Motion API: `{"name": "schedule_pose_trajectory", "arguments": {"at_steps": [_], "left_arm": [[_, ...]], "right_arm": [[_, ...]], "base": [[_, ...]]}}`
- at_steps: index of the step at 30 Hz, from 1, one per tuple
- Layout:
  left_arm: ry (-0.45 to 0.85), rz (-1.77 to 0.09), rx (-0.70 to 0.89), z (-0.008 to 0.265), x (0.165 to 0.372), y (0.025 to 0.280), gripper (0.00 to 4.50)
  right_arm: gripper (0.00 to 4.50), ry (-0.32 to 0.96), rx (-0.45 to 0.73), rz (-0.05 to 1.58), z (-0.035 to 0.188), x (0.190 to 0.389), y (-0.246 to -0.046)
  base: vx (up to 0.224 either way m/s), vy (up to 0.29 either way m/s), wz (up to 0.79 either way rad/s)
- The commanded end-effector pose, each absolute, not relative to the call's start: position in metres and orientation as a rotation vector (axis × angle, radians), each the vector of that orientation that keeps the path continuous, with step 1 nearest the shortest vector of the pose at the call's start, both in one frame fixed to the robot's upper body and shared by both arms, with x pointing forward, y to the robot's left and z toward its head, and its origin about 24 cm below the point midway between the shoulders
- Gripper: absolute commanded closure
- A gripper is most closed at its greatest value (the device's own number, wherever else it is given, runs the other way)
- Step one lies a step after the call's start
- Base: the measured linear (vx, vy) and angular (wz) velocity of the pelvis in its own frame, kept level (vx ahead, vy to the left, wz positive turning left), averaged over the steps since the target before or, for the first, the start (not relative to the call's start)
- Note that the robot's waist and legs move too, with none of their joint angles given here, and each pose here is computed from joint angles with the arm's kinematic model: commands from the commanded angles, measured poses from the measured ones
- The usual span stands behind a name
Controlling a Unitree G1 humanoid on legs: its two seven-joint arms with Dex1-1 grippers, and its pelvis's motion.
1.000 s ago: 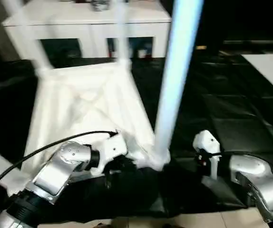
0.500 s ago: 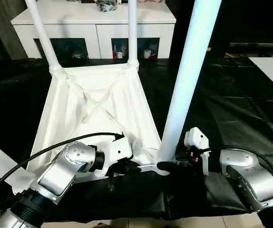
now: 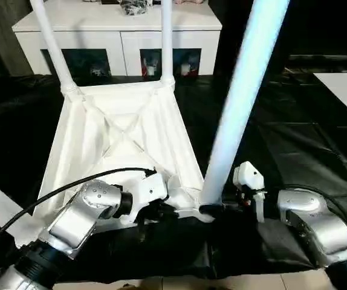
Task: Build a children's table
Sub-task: Rotate leg to tighten
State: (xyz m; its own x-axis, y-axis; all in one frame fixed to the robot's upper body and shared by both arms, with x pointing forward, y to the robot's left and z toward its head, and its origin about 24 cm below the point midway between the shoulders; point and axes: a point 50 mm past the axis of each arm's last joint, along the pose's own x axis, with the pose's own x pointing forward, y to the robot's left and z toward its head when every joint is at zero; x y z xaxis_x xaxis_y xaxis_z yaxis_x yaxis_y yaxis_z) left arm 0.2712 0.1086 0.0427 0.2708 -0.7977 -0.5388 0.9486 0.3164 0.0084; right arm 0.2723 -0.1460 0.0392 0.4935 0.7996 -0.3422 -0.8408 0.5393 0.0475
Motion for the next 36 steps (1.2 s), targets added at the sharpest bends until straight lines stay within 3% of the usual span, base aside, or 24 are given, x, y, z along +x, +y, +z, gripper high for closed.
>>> {"name": "schedule_pose_trajectory", "arguments": {"at_steps": [1,5,6,9,13,16,17,20,25,28,30,36], "left_arm": [[0.517,-1.129,0.338,0.035,0.275,0.101,4.5],[0.522,-1.009,0.323,0.03,0.287,0.083,4.5],[0.531,-0.934,0.34,0.027,0.293,0.075,4.5],[0.53,-0.841,0.327,0.025,0.301,0.057,4.5],[0.508,-0.762,0.372,0.024,0.308,0.048,4.5],[0.502,-0.752,0.406,0.025,0.31,0.051,4.5],[0.502,-0.758,0.41,0.025,0.31,0.053,4.5],[0.483,-0.773,0.439,0.026,0.311,0.06,4.5],[0.462,-0.817,0.477,0.028,0.31,0.07,4.5],[0.454,-0.894,0.48,0.032,0.304,0.078,4.5],[0.474,-1.012,0.465,0.035,0.294,0.086,4.5],[0.482,-1.381,0.485,0.038,0.266,0.102,4.5]], "right_arm": [[1.89,0.427,-0.17,0.833,0.022,0.277,-0.152],[1.89,0.416,-0.108,0.612,0.013,0.286,-0.136],[1.89,0.414,-0.096,0.473,0.009,0.292,-0.13],[1.89,0.414,-0.065,0.281,0.004,0.299,-0.117],[1.89,0.39,-0.022,0.242,0.007,0.305,-0.096],[1.89,0.312,0.048,0.375,0.021,0.307,-0.079],[1.54,0.286,0.046,0.405,0.024,0.306,-0.077],[1.17,0.207,0.023,0.452,0.035,0.303,-0.08],[0.67,0.168,0.001,0.49,0.045,0.301,-0.097],[0.67,0.164,-0.108,0.597,0.052,0.295,-0.114],[0.67,0.169,-0.157,0.771,0.058,0.283,-0.129],[0.67,0.248,-0.199,1.02,0.058,0.259,-0.152]], "base": [[-0.066,0.004,-0.11],[-0.056,0.024,-0.1],[-0.071,0.025,-0.04],[-0.061,-0.05,0.16],[0.068,-0.038,-0.08],[-0.008,0.03,0.05],[0.0,0.0,0.0],[0.0,0.0,0.0],[0.0,0.0,0.0],[0.0,0.0,0.0],[0.027,-0.002,0.0],[0.049,0.009,-0.01]]}}
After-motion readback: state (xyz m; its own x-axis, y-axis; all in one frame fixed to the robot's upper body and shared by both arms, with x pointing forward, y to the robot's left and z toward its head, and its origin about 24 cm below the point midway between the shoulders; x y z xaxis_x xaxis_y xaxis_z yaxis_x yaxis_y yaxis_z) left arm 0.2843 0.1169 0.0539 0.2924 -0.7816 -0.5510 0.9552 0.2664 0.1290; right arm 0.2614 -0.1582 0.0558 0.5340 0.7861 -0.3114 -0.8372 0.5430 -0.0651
